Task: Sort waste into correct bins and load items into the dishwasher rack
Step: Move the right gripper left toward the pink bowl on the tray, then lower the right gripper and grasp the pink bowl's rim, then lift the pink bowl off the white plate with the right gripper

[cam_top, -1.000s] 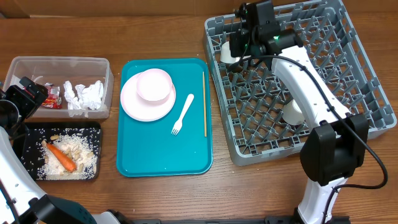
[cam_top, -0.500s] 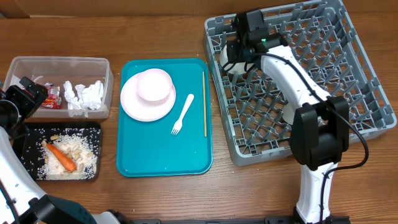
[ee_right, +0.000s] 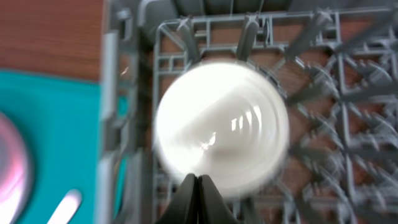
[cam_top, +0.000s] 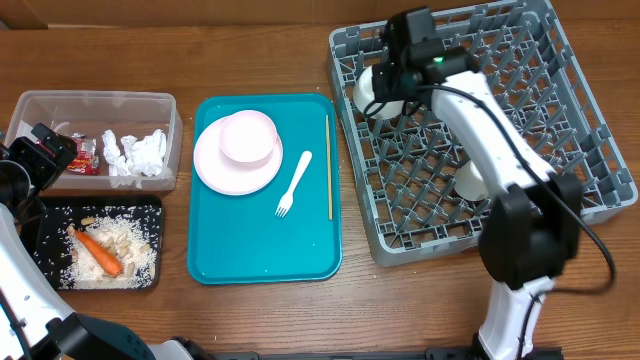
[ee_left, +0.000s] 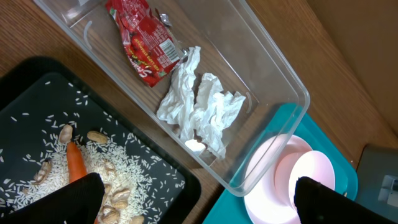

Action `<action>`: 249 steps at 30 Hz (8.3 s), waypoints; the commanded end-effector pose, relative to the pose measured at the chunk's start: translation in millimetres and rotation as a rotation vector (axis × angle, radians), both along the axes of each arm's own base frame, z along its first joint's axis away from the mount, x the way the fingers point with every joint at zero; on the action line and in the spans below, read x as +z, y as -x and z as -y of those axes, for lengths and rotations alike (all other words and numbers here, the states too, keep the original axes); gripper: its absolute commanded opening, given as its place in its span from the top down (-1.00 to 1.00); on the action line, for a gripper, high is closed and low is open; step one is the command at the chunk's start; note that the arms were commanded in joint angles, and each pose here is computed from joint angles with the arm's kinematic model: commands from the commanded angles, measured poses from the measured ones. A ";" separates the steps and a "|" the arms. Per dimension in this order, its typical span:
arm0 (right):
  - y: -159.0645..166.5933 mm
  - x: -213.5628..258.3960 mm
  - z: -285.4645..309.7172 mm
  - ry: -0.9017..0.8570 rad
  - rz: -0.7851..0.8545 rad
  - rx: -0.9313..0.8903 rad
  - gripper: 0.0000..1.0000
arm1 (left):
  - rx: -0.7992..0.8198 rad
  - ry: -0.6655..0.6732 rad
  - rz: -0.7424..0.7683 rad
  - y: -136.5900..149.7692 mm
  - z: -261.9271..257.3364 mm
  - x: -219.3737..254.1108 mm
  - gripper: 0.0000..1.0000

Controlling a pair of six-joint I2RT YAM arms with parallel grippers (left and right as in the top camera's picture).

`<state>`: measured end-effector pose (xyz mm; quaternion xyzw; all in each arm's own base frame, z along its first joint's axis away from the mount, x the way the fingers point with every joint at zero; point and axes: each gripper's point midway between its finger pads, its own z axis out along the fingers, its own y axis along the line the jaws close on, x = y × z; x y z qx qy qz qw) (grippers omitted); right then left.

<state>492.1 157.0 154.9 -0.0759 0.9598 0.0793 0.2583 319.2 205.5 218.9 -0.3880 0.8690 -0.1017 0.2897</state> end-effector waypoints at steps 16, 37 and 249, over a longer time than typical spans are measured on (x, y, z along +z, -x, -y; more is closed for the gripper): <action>106.7 -29.1 -33.0 -0.147 -0.359 0.144 -0.40 | 0.008 -0.016 0.014 -2.4 -3.4 7.9 -1.00; 110.4 -58.3 -61.5 -0.089 -0.292 0.212 0.22 | 0.008 -0.016 0.013 -2.4 -3.4 7.9 -1.00; 28.9 -27.4 -220.2 -0.139 0.131 0.190 0.92 | 0.008 -0.016 0.013 -2.4 -3.4 7.9 -1.00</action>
